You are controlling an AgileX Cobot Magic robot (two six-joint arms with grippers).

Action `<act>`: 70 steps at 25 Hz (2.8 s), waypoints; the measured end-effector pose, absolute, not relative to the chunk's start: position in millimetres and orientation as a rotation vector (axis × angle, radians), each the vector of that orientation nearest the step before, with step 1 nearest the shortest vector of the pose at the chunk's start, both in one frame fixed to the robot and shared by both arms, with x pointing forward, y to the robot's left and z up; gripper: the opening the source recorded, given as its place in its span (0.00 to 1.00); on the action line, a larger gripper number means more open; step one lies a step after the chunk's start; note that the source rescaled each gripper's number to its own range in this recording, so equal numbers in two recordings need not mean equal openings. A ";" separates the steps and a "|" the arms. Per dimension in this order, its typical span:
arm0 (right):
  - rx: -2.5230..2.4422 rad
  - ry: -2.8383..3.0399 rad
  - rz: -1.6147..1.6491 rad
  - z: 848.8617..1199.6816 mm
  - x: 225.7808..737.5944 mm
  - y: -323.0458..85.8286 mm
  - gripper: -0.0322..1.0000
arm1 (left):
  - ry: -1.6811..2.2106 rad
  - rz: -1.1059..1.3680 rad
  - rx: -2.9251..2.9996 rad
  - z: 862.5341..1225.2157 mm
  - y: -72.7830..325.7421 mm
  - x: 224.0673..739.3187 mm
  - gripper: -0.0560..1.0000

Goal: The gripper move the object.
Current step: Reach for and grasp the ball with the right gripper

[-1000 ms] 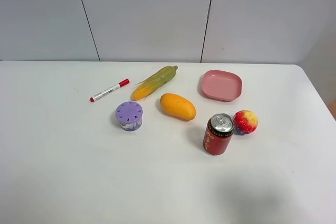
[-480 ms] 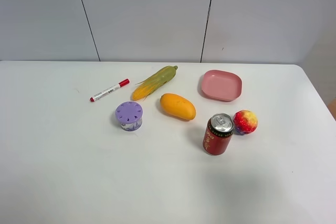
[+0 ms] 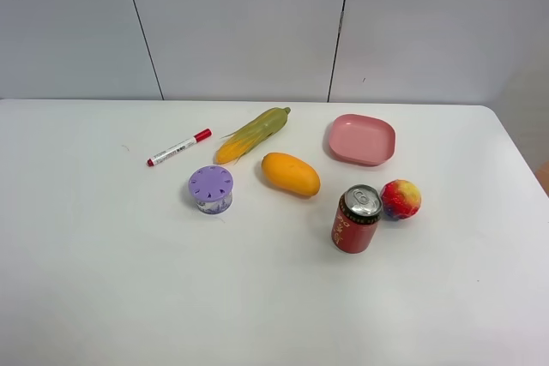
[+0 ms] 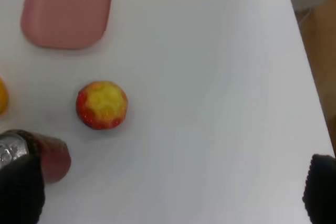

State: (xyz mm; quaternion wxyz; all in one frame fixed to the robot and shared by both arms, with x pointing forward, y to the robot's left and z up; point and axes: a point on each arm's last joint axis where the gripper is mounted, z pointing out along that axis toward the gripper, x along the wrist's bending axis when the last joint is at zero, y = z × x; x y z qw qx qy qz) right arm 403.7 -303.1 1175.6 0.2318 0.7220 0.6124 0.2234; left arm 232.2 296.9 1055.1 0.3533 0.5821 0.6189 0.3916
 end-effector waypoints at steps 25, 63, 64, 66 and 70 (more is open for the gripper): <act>2.539 1.796 0.273 1060.6 553.5 -285.8 1.00 | 1.600 1.013 1.505 1055.1 296.9 232.2 1.00; 2.501 2.000 -0.127 914.8 600.8 -232.6 0.98 | 1.600 1.013 1.505 1055.1 296.9 232.2 1.00; 2.502 2.005 -0.138 912.1 600.8 -231.9 0.98 | 1.600 1.013 1.505 1055.1 296.9 232.2 1.00; 2.504 2.014 -0.161 905.9 600.7 -230.1 0.95 | 1.600 1.013 1.505 1055.1 296.9 232.2 1.00; 2.522 2.021 -0.196 895.5 600.5 -228.6 0.81 | 1.600 1.013 1.505 1055.1 296.9 232.2 1.00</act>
